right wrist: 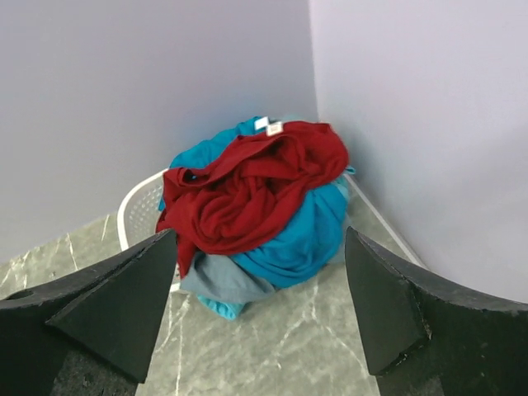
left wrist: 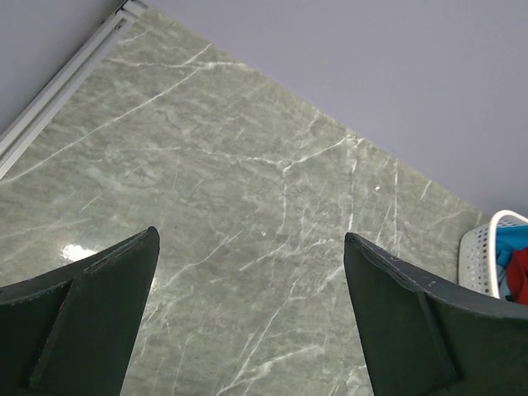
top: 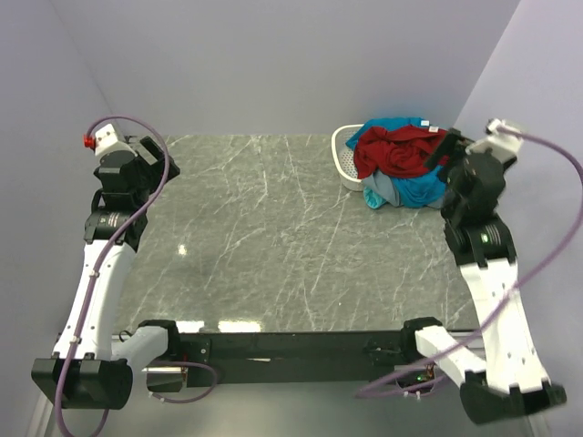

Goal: Fold and stack the t-shirts
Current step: Grab the tshirt from the pile

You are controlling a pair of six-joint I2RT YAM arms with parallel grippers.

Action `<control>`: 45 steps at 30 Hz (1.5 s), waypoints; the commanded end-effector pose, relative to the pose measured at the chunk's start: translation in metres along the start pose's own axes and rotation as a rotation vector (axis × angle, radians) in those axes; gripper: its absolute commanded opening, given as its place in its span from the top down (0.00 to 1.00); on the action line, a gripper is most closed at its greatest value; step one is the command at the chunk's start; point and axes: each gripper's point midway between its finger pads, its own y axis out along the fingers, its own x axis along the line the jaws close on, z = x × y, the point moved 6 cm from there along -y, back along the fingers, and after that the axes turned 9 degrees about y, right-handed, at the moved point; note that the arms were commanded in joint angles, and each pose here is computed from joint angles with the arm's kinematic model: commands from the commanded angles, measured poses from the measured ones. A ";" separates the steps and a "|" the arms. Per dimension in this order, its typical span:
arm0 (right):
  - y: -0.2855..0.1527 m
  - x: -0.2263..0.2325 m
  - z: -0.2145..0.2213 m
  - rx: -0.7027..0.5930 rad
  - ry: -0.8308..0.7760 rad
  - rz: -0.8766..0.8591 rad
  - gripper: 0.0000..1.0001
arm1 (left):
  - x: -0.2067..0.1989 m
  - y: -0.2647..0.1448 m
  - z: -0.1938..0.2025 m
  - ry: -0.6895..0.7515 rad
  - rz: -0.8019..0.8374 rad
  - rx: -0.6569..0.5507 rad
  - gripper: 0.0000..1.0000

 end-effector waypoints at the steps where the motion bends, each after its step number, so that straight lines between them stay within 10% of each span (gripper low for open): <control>1: 0.028 0.020 0.002 0.054 -0.003 -0.023 0.12 | -0.001 -0.002 -0.013 -0.006 -0.023 -0.018 0.01; 11: 0.140 0.060 0.077 0.433 -0.104 -0.032 0.13 | 0.007 -0.007 0.011 0.039 -0.043 0.107 0.01; 26: 0.182 0.047 0.185 0.724 -0.193 0.049 0.18 | 0.009 -0.004 0.027 0.041 -0.048 0.172 0.00; 33: 0.197 0.049 0.187 0.729 -0.171 -0.052 0.42 | 0.007 -0.001 0.021 0.046 -0.049 0.169 0.00; 39: 0.193 0.068 0.166 0.730 -0.160 -0.198 1.00 | 0.005 -0.001 0.020 0.049 -0.035 0.171 0.01; 45: 0.154 0.087 0.088 0.601 -0.107 -0.314 1.00 | -0.006 -0.002 0.005 0.033 0.029 0.113 0.01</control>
